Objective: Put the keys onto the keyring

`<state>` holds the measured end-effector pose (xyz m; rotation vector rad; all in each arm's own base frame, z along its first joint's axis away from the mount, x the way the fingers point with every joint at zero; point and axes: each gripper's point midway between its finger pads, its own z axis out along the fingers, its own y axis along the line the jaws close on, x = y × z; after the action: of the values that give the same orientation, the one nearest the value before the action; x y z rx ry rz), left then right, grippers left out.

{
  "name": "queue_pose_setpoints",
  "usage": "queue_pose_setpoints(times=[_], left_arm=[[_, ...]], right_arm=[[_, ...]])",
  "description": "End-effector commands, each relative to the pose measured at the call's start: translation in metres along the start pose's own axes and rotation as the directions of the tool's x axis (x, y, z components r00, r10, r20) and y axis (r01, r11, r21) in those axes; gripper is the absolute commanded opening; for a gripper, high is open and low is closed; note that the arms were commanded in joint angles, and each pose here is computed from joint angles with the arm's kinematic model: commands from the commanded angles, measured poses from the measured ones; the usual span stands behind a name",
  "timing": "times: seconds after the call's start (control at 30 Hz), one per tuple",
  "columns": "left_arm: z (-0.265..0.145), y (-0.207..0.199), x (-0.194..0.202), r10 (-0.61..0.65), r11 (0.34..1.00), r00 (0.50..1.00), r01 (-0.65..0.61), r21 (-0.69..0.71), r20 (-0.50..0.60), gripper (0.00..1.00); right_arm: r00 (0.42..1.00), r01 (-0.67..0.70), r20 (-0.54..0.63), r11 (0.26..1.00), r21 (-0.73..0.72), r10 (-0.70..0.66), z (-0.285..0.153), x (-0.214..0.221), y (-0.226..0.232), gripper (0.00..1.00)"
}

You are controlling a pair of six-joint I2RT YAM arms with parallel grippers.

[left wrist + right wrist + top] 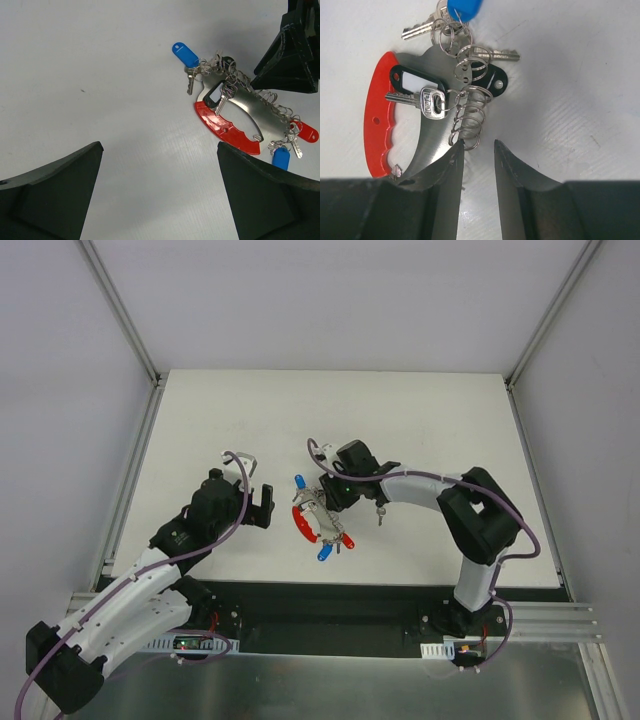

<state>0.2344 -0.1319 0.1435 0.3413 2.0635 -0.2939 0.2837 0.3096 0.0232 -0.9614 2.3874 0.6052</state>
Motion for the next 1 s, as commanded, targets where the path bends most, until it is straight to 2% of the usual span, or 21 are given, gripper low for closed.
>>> queue_pose_setpoints(times=[0.0,0.4,0.97], left_arm=[[0.0,0.0,-0.007,0.024,1.0,1.0,-0.024,0.008,0.01,0.99],[0.004,0.001,-0.001,0.026,1.0,1.0,-0.026,0.006,-0.004,0.99],[0.003,0.007,-0.003,0.013,0.999,1.0,-0.012,-0.03,0.017,0.99]], right_arm=[[0.997,0.047,0.057,0.997,-0.053,-0.044,0.006,-0.022,0.01,0.34],[0.995,0.093,-0.021,0.993,-0.07,-0.094,0.012,-0.002,0.011,0.31],[0.959,0.263,-0.143,0.956,0.132,-0.244,0.013,0.027,0.004,0.19]])
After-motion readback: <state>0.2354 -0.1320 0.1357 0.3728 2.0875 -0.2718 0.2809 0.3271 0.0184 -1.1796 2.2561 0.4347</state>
